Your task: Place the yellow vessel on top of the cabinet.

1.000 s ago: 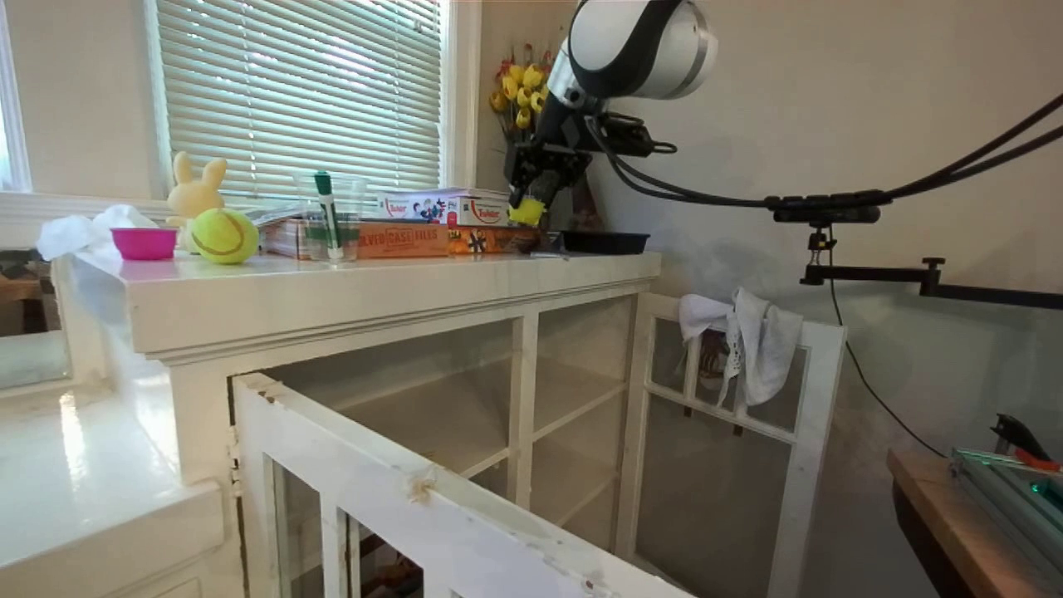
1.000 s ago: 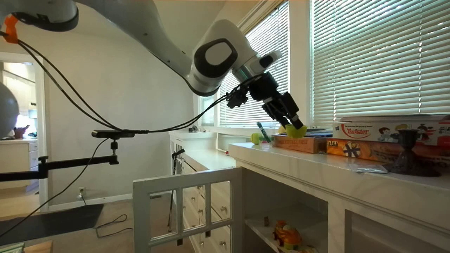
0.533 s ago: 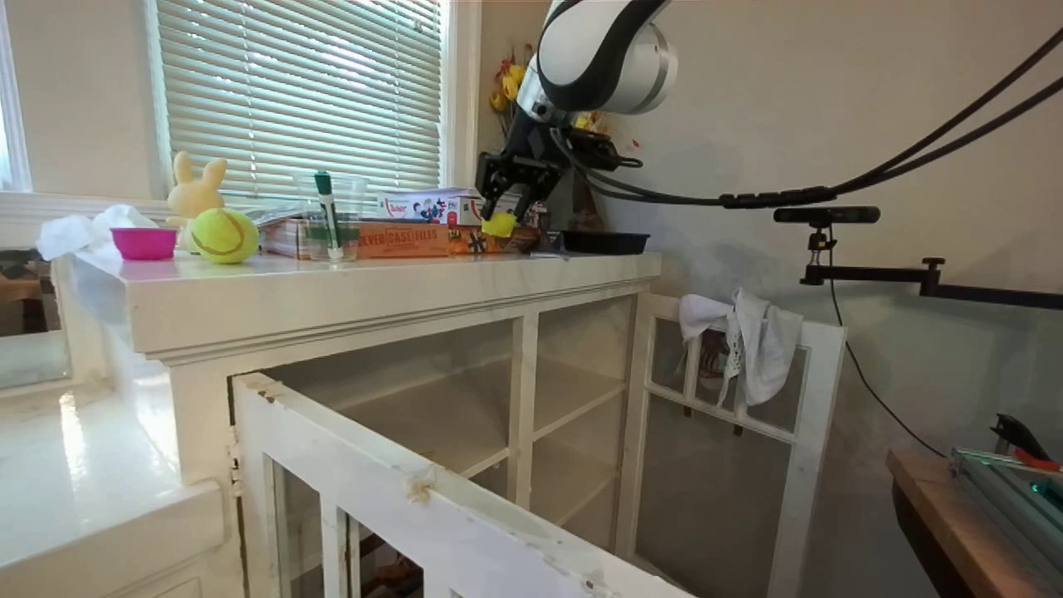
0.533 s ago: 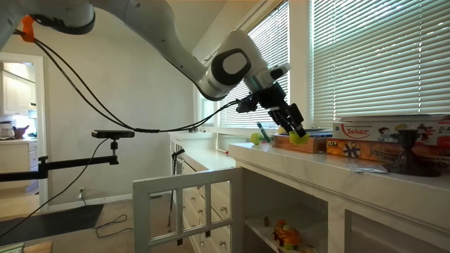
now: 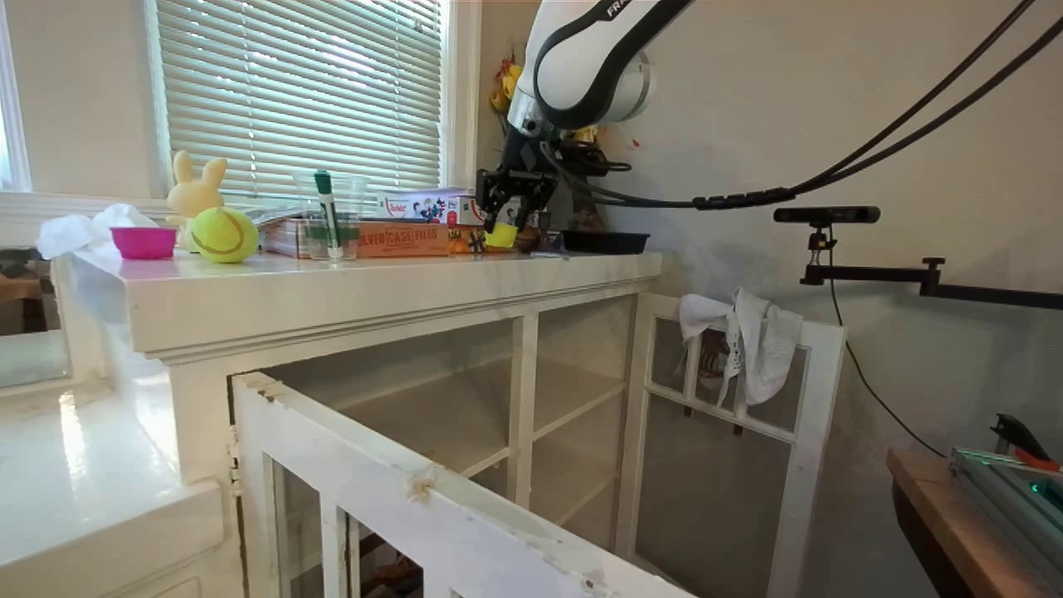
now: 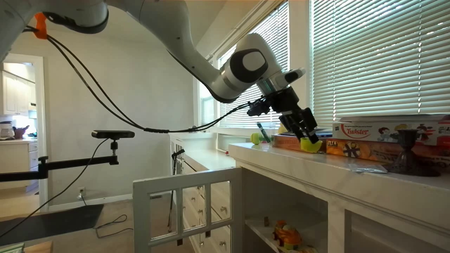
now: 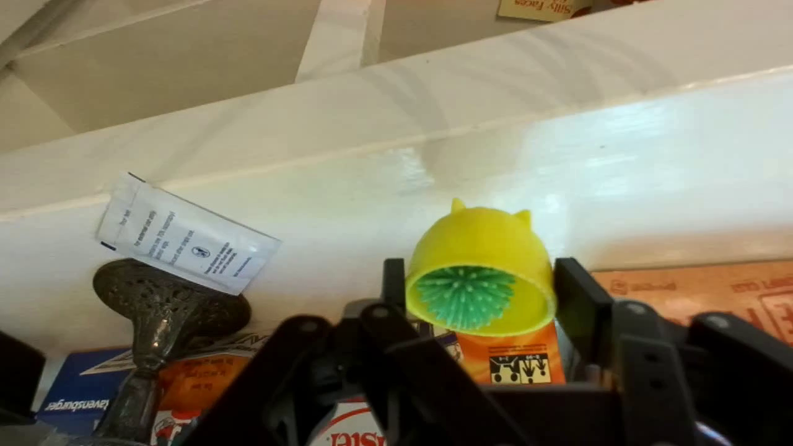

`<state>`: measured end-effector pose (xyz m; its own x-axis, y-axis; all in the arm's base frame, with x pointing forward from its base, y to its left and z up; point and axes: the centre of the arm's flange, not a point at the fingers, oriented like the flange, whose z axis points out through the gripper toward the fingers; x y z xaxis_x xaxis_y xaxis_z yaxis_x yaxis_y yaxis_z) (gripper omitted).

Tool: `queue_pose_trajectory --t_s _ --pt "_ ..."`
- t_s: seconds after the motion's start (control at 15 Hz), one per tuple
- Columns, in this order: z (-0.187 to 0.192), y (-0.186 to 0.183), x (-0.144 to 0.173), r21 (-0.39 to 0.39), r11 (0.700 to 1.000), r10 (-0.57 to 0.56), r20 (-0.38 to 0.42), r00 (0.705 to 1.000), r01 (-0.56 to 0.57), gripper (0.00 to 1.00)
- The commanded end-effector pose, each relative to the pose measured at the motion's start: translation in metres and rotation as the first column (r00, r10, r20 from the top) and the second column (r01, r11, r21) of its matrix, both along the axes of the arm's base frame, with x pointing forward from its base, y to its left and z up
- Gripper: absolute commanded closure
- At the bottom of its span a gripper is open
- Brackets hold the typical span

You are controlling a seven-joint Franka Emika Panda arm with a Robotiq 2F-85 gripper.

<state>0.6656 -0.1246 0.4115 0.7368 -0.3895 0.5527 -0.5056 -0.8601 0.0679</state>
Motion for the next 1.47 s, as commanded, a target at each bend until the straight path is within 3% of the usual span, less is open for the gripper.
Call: queue_pose_trajectory --t_s 0.0,0.67,1.4 --pt "0.002 -0.003 0.015 -0.022 1.000 -0.022 -0.042 0.999 0.021 0.64" --pt "-0.007 -0.007 0.021 -0.034 0.999 -0.008 -0.038 0.999 0.007 0.64" --pt "-0.016 -0.008 0.023 -0.100 0.995 -0.029 -0.042 0.999 0.025 0.64"
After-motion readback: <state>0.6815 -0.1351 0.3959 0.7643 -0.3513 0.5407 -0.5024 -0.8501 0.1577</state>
